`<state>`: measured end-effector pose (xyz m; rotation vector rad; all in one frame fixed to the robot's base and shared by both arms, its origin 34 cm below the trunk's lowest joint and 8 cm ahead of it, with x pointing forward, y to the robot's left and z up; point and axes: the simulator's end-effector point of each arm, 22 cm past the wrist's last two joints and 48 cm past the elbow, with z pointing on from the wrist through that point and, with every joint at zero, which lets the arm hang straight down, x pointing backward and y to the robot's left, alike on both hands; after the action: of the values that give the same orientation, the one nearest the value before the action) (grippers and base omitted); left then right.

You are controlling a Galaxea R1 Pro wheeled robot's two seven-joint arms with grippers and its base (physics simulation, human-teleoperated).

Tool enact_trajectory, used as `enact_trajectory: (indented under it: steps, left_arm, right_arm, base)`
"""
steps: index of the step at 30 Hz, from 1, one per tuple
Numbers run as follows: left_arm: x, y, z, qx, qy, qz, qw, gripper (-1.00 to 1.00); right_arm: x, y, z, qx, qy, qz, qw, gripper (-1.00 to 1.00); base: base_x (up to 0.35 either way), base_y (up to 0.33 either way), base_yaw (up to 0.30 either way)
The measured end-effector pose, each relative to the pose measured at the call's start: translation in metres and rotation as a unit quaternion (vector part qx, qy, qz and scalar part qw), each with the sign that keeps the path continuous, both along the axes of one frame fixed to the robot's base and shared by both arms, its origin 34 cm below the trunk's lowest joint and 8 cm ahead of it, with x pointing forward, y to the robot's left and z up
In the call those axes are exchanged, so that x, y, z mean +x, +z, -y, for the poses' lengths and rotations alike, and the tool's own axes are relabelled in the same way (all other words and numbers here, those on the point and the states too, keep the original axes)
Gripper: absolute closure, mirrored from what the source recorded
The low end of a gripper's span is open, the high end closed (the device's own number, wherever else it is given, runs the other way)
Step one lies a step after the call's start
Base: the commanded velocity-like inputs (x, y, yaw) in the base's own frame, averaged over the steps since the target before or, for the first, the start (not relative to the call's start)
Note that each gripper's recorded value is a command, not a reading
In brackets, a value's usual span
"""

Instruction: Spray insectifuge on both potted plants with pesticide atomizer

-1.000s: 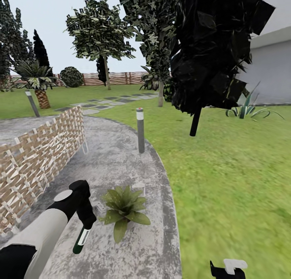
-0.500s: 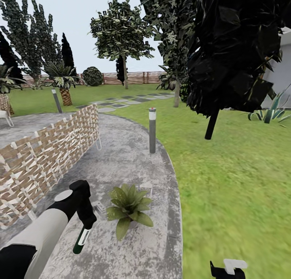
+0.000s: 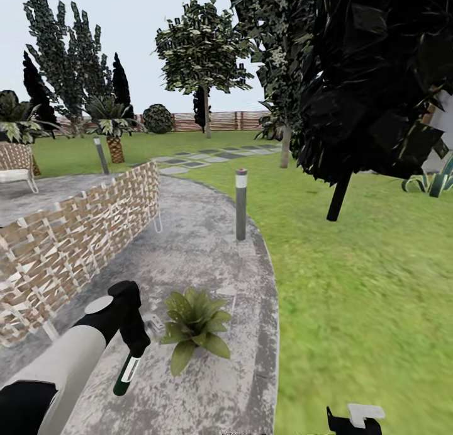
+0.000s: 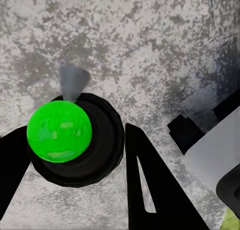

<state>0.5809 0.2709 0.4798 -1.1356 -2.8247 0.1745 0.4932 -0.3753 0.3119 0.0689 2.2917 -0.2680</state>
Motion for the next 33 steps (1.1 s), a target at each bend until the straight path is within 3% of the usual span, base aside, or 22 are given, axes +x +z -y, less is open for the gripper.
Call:
enact_trajectory:
  steps: [7,13,16,18,25,33]
  left_arm:
    - [0.000,0.000,-0.001,0.002,0.003,0.000,1.0000,1.00]
    - [-0.002,-0.001,0.002,0.007,0.016,-0.003,0.9998,1.00]
    - [-0.001,-0.005,0.000,0.030,0.051,0.000,0.9982,1.00]
    - [-0.007,-0.012,-0.004,0.039,0.060,-0.002,0.9974,1.00]
    - [-0.012,-0.018,-0.005,0.042,0.062,-0.004,0.9972,1.00]
    - [-0.012,-0.018,-0.004,0.041,0.063,-0.004,0.9972,1.00]
  right_arm:
    - [0.000,0.000,0.000,0.000,0.000,0.000,1.0000,-1.00]
    - [0.000,0.000,0.001,0.000,0.000,0.000,1.0000,-1.00]
    - [0.000,0.000,0.000,0.000,0.000,0.000,1.0000,-1.00]
    - [0.000,0.000,0.000,0.000,0.000,0.000,1.0000,-1.00]
    - [0.000,0.000,0.000,0.000,0.000,0.000,1.0000,-1.00]
    - [0.000,0.000,0.000,0.000,0.000,0.001,1.0000,-1.00]
  base:
    - [-0.030,-0.022,0.259]
    - [-0.001,0.000,0.042]
    - [0.000,0.000,0.001]
    - [0.000,0.000,0.000]
    - [0.063,-0.104,0.024]
    - [0.057,-0.252,0.251]
